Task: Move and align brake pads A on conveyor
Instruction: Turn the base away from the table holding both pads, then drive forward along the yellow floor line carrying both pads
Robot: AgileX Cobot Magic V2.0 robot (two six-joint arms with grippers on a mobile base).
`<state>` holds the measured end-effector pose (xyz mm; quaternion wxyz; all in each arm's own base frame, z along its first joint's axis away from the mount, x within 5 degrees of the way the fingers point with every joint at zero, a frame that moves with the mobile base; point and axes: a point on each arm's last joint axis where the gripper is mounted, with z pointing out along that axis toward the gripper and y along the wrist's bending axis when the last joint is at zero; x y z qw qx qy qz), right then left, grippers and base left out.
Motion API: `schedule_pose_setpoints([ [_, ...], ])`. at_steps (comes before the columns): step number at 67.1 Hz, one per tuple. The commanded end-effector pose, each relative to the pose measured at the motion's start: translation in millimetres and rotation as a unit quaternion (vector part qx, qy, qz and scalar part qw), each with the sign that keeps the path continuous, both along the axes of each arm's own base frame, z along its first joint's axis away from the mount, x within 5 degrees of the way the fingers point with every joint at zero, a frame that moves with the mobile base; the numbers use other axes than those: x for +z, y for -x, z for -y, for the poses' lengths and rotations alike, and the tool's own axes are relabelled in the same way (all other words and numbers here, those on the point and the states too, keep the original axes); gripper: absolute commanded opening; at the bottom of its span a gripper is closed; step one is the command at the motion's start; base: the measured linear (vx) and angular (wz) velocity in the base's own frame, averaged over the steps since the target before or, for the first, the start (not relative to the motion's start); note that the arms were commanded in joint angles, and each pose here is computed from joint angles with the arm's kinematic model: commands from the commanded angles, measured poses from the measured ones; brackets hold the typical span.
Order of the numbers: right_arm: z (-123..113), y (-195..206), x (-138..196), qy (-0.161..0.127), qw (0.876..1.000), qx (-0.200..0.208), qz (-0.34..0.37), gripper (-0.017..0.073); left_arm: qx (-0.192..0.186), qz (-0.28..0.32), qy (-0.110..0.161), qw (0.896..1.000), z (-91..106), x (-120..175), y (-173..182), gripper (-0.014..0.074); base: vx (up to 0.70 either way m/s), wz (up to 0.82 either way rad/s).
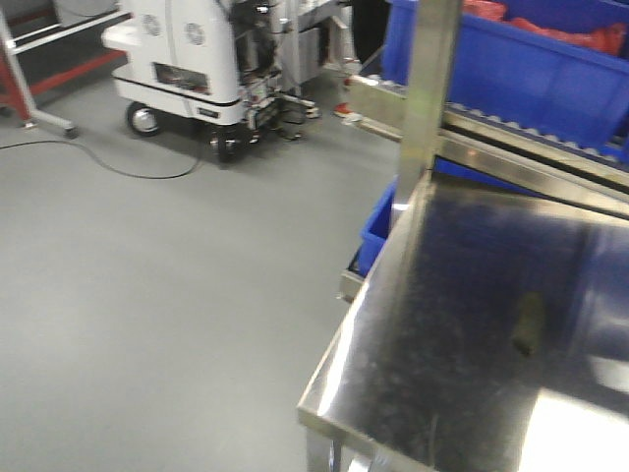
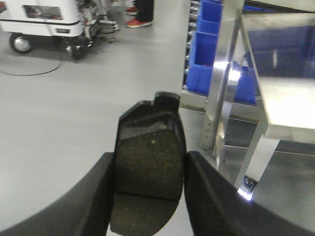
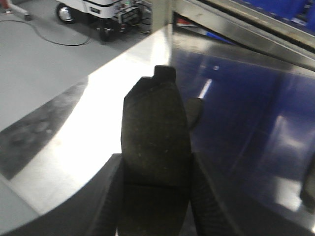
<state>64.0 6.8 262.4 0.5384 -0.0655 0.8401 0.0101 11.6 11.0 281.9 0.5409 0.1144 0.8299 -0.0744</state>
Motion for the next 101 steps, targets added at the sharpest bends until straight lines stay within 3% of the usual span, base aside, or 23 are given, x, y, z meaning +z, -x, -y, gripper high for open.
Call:
schedule_pose_setpoints([
  [1, 0.3, -3.2, 18.1, 0.001, 0.998, -0.001, 0.061, -0.0007, -0.004, 0.047, 0.014, 0.999, 1.2, 14.5, -2.1, -0.0006, -0.16, 0.50],
  [101, 0.3, -3.1, 18.0, 0.001, 0.998, -0.001, 0.060, -0.0007, -0.004, 0.047, 0.014, 0.999, 1.2, 14.5, -2.1, -0.0006, -0.17, 0.64],
])
